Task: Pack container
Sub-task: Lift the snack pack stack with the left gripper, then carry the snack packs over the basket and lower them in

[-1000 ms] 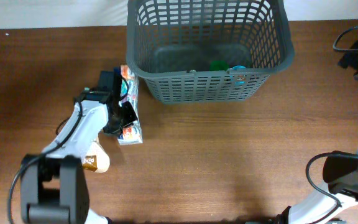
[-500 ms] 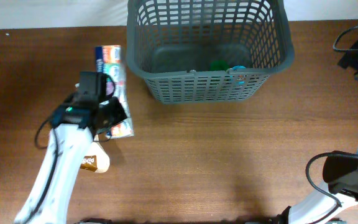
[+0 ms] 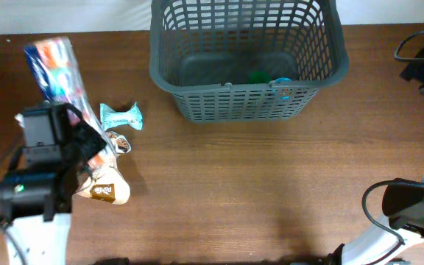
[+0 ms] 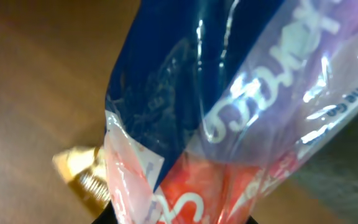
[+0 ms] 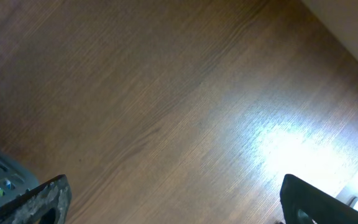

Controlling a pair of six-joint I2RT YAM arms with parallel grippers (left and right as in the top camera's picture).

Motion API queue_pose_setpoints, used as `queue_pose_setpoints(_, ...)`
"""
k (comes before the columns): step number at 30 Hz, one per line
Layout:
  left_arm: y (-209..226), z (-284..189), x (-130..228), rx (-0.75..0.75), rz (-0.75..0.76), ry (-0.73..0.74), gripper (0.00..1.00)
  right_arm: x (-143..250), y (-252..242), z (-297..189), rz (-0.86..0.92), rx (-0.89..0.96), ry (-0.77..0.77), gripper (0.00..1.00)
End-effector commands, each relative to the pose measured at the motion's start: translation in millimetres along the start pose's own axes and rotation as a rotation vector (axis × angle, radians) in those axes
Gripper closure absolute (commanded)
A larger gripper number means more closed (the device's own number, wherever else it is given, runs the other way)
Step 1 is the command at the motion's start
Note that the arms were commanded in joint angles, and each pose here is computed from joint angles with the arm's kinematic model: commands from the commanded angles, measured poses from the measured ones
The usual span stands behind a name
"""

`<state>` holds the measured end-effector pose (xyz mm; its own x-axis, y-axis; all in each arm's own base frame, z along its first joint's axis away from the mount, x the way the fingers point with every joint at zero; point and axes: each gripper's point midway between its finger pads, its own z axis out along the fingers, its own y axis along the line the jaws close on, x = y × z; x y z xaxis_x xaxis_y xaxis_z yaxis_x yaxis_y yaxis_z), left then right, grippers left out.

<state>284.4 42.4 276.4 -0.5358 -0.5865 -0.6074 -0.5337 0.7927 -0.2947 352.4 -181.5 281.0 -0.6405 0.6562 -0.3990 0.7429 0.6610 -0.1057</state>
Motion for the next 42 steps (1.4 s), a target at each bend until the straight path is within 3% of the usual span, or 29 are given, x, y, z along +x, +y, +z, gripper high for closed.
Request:
queue_pose_setpoints(1, -32, -69, -51, 0.140, -0.005, -0.210, 0.98, -2, -5, 1, 0.012, 0.023, -0.008, 0.01)
queue_pose_setpoints(10, -124, -166, -119, 0.516, 0.004, -0.497, 0.98, -2, -5, 1, 0.012, 0.024, -0.007, 0.01)
queue_pose_setpoints(14, -176, -169, -122, 0.649, 0.035, -0.508, 0.98, -2, -5, 1, 0.012, 0.023, -0.007, 0.01)
queue_pose_setpoints(18, -238, -138, -98, 0.720, 0.096, -0.428, 0.98, -2, -5, 1, 0.012, 0.024, -0.007, 0.01)
queue_pose_setpoints(27, -309, -37, -40, 0.582, 0.254, -0.320, 0.98, -2, -5, 1, 0.012, 0.023, -0.008, 0.01)
queue_pose_setpoints(42, -305, 59, 9, 0.372, 0.352, -0.180, 0.98, -2, -5, 1, 0.012, 0.023, -0.007, 0.01)
